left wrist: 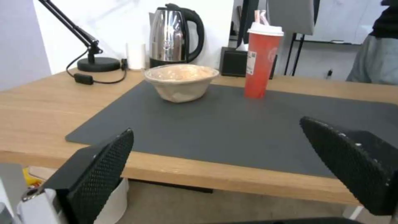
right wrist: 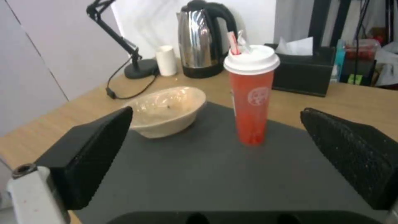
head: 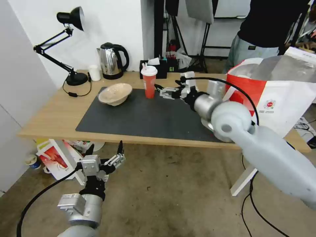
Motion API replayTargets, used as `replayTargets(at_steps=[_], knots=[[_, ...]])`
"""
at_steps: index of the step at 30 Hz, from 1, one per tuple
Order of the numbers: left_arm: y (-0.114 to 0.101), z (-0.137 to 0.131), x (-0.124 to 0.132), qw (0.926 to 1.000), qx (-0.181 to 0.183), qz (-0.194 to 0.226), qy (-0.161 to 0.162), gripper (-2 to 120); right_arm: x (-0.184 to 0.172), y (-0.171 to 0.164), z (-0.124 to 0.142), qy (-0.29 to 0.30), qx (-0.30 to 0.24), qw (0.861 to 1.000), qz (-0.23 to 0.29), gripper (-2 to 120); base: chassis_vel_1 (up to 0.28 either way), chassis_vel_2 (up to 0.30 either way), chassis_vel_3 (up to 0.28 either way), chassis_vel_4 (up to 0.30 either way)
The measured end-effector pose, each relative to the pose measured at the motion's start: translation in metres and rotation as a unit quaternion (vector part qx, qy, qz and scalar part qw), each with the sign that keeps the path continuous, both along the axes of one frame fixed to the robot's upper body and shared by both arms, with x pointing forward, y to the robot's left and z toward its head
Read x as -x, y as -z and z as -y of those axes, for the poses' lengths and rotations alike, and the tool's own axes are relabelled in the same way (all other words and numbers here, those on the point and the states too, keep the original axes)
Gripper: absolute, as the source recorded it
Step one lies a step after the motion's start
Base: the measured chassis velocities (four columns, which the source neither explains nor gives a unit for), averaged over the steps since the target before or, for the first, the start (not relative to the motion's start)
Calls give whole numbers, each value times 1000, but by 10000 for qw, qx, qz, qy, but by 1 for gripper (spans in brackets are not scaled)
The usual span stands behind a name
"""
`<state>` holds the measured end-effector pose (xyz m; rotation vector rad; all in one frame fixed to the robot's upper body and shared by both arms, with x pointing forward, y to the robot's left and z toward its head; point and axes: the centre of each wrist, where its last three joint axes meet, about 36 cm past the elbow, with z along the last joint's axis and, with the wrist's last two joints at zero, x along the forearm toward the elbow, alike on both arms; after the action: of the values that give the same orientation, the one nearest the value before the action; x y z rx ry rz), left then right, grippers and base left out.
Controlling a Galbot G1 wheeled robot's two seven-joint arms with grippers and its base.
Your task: Pick up the trash from the table and place it into the takeout bag.
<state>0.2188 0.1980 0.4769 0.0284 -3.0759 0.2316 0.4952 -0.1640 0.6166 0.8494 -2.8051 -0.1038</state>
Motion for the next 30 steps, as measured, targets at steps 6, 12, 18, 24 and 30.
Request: replayTargets(at_steps=[6, 12, 18, 24, 30], knots=[[0, 2, 0, 10000, 30, -2, -11, 100, -9, -2, -12, 42, 171, 9998, -65, 100, 0, 0, 0, 0], [0, 3, 0, 10000, 38, -9, 7, 100, -20, 0, -21, 113, 355, 9992, -134, 100, 0, 0, 0, 0], [-1, 3, 0, 10000, 36, 5, 38, 100, -43, 2, -25, 293, 484, 9982, -177, 100, 0, 0, 0, 0], [-1, 3, 0, 10000, 35, 9, 44, 100, -69, -2, -29, 419, 480, 9978, -205, 100, 0, 0, 0, 0], [0, 5, 0, 10000, 44, 4, 50, 100, -94, 0, -35, 467, 457, 9974, -291, 100, 0, 0, 0, 0]])
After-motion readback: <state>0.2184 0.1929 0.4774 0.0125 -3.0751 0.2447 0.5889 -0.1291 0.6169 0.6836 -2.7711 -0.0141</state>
